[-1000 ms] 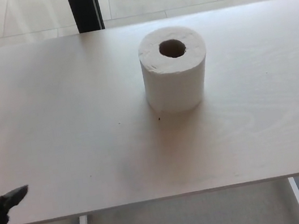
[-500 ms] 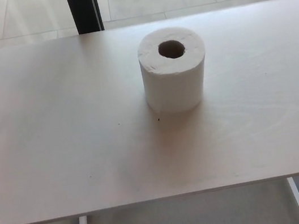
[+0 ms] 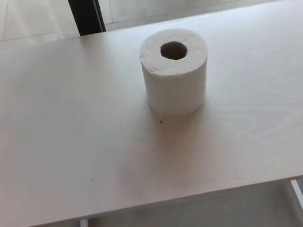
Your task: A toilet paper roll is kept in the middle of the desk infront of the robot. The robot places its left hand on the top of the toilet paper roll to hold it still and uses its right hand to tear off a piece of toilet paper from it and hands the paper to a person
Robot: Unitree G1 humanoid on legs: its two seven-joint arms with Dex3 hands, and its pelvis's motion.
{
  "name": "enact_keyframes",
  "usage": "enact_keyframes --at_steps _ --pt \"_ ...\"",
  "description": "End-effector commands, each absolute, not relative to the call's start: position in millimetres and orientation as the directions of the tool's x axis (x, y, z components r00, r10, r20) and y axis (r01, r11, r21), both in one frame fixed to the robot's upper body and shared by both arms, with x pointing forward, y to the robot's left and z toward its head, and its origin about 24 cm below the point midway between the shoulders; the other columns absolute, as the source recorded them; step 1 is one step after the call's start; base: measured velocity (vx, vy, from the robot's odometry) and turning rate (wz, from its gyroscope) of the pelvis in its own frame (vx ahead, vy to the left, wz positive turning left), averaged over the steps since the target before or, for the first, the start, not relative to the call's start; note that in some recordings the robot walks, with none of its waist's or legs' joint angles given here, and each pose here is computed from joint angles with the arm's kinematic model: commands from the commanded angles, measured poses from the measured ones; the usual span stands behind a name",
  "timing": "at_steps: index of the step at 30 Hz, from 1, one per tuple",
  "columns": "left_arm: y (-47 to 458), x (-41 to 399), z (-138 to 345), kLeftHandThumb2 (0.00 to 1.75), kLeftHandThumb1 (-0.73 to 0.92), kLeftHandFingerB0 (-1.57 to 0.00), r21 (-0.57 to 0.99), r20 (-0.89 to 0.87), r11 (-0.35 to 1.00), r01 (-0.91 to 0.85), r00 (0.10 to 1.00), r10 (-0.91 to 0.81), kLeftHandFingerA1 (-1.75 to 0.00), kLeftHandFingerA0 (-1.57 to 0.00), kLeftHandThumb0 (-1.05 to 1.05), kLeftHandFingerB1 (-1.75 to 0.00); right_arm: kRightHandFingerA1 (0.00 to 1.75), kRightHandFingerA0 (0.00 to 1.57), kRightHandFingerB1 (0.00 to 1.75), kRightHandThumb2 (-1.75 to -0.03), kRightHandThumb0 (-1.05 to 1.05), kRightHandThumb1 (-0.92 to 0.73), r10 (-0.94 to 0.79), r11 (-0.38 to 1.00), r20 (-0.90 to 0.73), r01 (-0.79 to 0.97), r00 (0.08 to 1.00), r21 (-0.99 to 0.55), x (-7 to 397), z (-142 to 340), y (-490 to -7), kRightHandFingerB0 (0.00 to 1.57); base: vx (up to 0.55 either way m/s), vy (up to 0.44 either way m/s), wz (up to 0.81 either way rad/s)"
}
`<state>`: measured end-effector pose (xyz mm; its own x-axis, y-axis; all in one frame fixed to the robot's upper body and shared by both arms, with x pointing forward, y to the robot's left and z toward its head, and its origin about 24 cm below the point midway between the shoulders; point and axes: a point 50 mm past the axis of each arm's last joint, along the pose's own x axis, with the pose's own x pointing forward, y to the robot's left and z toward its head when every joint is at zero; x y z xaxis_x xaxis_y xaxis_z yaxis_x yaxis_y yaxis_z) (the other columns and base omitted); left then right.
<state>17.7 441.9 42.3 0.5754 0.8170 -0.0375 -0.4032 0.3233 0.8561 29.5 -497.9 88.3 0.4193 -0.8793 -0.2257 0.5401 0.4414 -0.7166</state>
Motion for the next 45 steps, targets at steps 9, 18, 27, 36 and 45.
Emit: enact_keyframes --at_steps 9,18,27,36,45 --pt "429 -109 -41 0.6 0.76 -0.41 0.505 -0.696 0.476 -0.72 -0.013 0.718 -0.59 -0.5 -0.44 -0.49 0.97 0.63 0.59 -0.58 -0.37 -0.64 -0.848 0.415 -0.491 0.826 0.2 -0.381 -35 15 -490 0.54 0.0 0.0 0.0" --pt "430 -105 -41 0.97 0.62 -0.31 0.439 -0.721 0.514 -0.737 0.051 0.691 -0.65 -0.37 -0.49 -0.58 0.8 0.65 0.49 -0.58 -0.41 -0.63 -0.782 0.561 -0.562 0.698 0.27 -0.445 -28 7 -484 0.48 0.0 0.0 0.0" --pt "432 -99 -42 0.96 0.61 -0.27 0.43 -0.728 0.536 -0.726 0.072 0.682 -0.63 -0.35 -0.51 -0.58 0.75 0.63 0.45 -0.6 -0.54 -0.66 -0.707 0.686 -0.614 0.553 0.351 -0.474 -23 9 -482 0.36 0.0 0.0 0.0" --pt "441 -106 -28 0.94 0.61 -0.34 0.426 -0.722 0.547 -0.721 0.094 0.685 -0.62 -0.28 -0.58 -0.62 0.74 0.59 0.45 -0.61 -0.55 -0.69 -0.659 0.739 -0.648 0.494 0.383 -0.459 -28 -1 -471 0.36 0.0 0.0 0.0" --pt "434 -97 -41 0.96 0.58 -0.29 0.396 -0.739 0.528 -0.751 0.081 0.669 -0.65 -0.39 -0.5 -0.57 0.74 0.63 0.42 -0.6 -0.54 -0.65 -0.685 0.709 -0.636 0.523 0.355 -0.472 -28 3 -477 0.37 0.0 0.0 0.0"
